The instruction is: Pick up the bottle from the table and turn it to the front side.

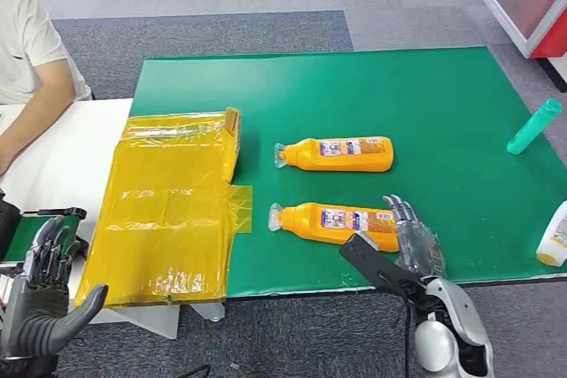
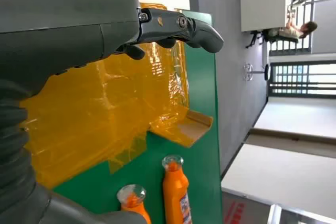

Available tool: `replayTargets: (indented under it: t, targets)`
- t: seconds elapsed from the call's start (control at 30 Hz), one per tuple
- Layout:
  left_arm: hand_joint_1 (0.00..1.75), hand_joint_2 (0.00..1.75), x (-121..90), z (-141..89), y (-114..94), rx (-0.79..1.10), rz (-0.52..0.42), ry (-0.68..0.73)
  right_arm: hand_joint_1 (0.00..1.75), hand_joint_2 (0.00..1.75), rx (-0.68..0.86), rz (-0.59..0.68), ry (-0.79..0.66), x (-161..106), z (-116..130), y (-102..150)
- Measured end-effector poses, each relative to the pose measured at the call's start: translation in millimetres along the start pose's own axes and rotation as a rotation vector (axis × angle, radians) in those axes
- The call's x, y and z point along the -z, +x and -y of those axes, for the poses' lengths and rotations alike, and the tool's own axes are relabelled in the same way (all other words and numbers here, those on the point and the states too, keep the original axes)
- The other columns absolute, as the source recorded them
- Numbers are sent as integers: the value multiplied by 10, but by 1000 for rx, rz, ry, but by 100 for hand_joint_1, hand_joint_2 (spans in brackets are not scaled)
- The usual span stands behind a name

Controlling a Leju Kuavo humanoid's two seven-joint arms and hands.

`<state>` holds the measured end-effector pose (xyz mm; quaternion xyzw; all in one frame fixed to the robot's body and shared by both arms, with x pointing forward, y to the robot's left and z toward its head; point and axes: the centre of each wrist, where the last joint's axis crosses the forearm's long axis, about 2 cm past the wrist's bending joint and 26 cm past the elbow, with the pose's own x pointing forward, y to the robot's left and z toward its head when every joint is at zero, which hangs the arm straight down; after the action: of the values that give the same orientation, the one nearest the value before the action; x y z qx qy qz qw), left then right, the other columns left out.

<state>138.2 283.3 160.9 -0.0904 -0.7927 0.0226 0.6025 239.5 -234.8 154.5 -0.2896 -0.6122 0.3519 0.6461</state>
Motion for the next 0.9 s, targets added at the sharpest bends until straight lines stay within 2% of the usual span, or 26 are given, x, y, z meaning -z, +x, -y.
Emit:
replayTargets:
  t: [0.23,0.37,0.63,0.9]
  targets:
    - [0,175,27,3,-76,-16,-10,-25,0,175,-213,-58,112,310,-174,-70]
    - [0,175,69,8,-123,-25,-11,-36,0,175,-259,-56,176,516,-257,-142]
    - [0,175,125,27,-194,-39,-18,-37,0,175,-350,-84,254,796,-295,-265]
    - [0,175,138,28,-234,-49,-30,-46,0,175,-530,-73,300,1026,-303,-232]
